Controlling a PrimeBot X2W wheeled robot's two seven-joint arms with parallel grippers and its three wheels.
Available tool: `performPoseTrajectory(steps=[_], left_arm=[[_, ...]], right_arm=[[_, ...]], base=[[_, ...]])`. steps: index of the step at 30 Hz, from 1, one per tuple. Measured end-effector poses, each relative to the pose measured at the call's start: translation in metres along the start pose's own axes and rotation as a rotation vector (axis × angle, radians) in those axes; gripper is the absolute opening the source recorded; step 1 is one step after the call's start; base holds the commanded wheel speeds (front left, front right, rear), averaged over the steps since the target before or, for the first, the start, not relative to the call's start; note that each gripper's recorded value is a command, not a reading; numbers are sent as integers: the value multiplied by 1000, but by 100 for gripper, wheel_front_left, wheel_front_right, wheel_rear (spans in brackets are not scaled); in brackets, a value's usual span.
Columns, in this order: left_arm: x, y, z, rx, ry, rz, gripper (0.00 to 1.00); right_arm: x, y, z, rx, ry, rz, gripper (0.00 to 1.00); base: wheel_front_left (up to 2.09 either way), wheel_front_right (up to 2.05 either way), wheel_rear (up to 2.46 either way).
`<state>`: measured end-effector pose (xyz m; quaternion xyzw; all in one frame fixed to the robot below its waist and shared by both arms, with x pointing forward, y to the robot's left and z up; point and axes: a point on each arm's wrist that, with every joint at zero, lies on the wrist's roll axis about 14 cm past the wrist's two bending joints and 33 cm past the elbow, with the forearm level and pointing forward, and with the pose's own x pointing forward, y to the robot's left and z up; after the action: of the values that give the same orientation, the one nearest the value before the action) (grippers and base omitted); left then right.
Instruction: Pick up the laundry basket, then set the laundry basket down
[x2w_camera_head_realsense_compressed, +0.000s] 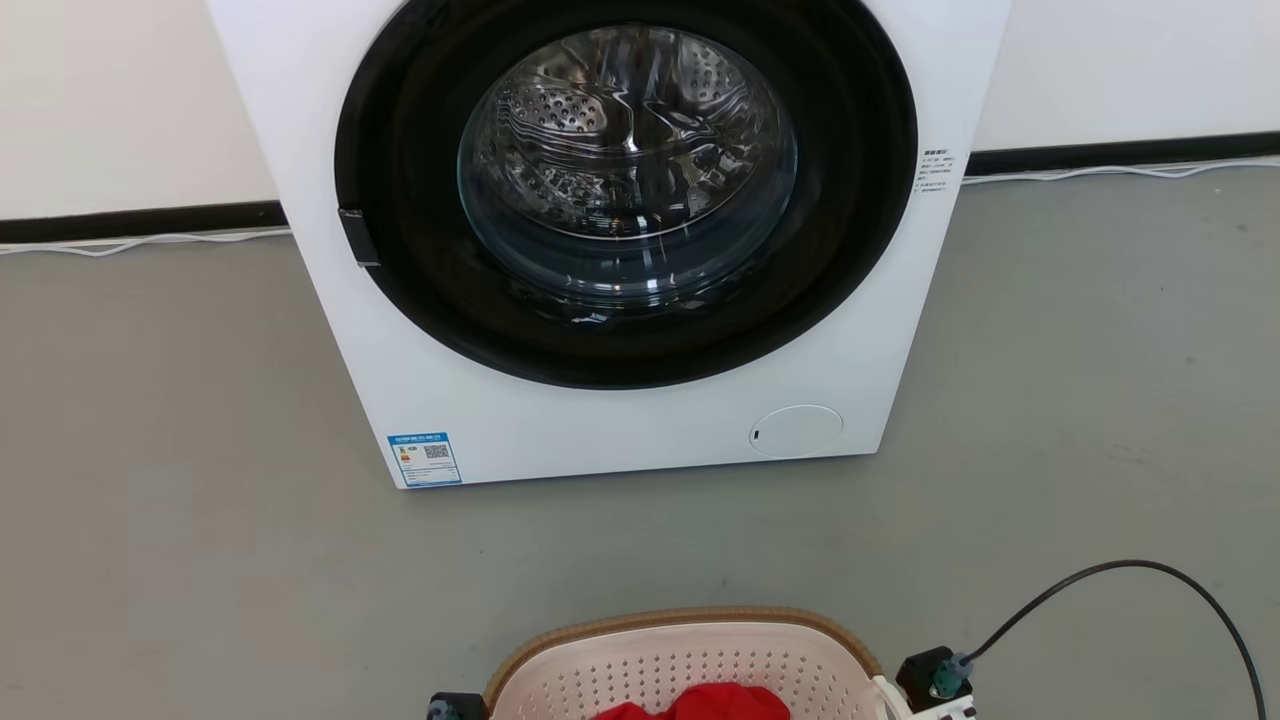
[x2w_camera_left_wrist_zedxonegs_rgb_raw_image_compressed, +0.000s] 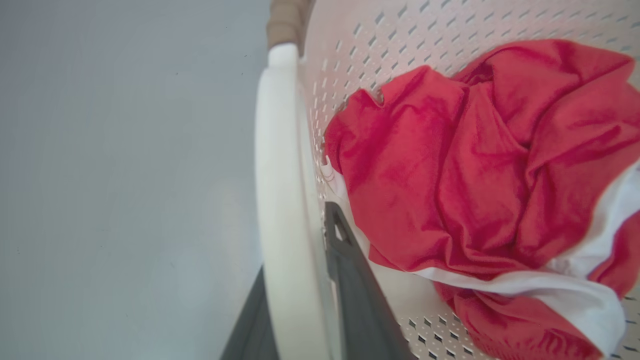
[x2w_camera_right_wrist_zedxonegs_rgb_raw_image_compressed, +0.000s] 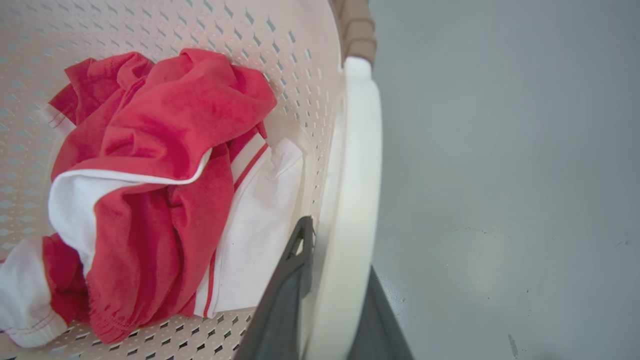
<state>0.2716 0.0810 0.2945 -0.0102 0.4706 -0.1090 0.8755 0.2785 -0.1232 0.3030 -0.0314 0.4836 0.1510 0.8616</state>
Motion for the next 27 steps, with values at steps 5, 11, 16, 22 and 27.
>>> performPoseTrajectory(steps=[5,11,16,22,27], left_arm=[[1,0,-2,-7,7,2,0],[1,0,-4,-9,15,1,0],[2,0,-5,-11,19,0,0],[3,0,-7,-2,28,1,0],[9,1,0,5,27,1,0]], right_arm=[[1,0,-1,2,5,2,0],[2,0,-3,4,12,3,0],[2,0,-4,6,14,3,0],[5,0,-5,15,20,7,0],[10,-1,-2,19,16,11,0]], base=[[0,0,0],[0,0,0],[0,0,0],[0,0,0],[0,0,0]])
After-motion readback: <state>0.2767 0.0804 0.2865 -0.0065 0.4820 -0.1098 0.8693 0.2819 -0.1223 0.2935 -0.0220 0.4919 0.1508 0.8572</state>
